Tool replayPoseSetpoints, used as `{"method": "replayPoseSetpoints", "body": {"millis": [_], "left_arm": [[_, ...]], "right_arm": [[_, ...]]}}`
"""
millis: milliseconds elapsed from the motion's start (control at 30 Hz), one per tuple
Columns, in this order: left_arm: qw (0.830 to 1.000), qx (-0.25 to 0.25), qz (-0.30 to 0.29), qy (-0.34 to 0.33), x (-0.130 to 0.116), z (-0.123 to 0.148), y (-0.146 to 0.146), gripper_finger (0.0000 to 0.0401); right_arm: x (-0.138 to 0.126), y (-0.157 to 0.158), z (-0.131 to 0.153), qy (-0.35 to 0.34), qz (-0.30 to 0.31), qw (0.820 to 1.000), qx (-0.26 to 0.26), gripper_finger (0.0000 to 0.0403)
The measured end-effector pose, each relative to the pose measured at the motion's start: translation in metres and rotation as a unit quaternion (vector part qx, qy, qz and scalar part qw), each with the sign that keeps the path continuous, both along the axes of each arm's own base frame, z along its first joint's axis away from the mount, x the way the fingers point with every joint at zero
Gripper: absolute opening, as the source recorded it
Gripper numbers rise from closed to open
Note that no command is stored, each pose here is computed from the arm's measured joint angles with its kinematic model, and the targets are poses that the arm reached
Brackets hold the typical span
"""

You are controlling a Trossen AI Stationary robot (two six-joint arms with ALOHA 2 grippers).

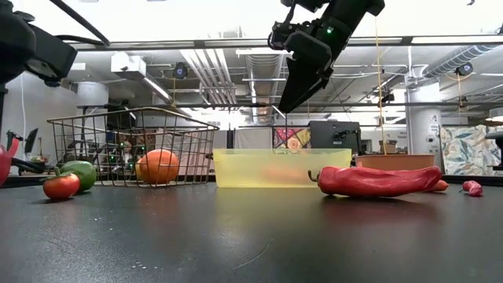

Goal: Sort produce into baskets
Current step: Put the tomato into the wire bin

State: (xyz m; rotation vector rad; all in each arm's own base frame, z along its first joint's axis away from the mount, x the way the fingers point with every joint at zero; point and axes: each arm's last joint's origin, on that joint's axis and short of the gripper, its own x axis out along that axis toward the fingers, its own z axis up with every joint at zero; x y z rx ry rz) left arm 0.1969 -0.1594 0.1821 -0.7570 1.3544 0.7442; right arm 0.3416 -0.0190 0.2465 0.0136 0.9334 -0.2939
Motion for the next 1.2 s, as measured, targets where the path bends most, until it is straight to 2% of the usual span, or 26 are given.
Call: {"method": "replayPoseSetpoints", "body": {"millis": [200, 500, 733, 900, 1033, 1133, 1200], "left_arm": [[1.000, 0.009, -0.009, -0.004, 0.001, -0.001, 0.000, 0.0344], [1.000, 0.009, -0.018, -0.005, 0.001, -0.001, 0.000, 0.0260], [0.999, 0.012, -0.037, -0.002, 0.000, 0.005, 0.002, 0.0253], [0.997, 0.041, -0.059, 0.020, -0.002, 0.029, 0.007, 0.0252], [0.993, 0.066, -0.095, 0.003, 0.005, 0.058, 0.009, 0.0252], [0.986, 0.106, -0.127, -0.024, 0.012, 0.084, 0.013, 0.0251], [0.979, 0.152, -0.135, -0.033, 0.015, 0.103, 0.021, 0.0251]], "right_arm": [[0.000, 0.000, 0.000, 0.000, 0.000, 1.000, 0.000, 0.0211], [0.000, 0.000, 0.000, 0.000, 0.000, 1.000, 0.000, 0.0211], [0.000, 0.000, 0.000, 0.000, 0.000, 1.000, 0.000, 0.0211], [0.000, 0.000, 0.000, 0.000, 0.000, 1.000, 0.000, 0.0211], [0.000, 0.000, 0.000, 0.000, 0.000, 1.000, 0.000, 0.0211], [0.000, 0.000, 0.000, -0.001, 0.000, 1.000, 0.000, 0.0211], [0.000, 0.000, 0.000, 0.000, 0.000, 1.000, 0.000, 0.0211]]}}
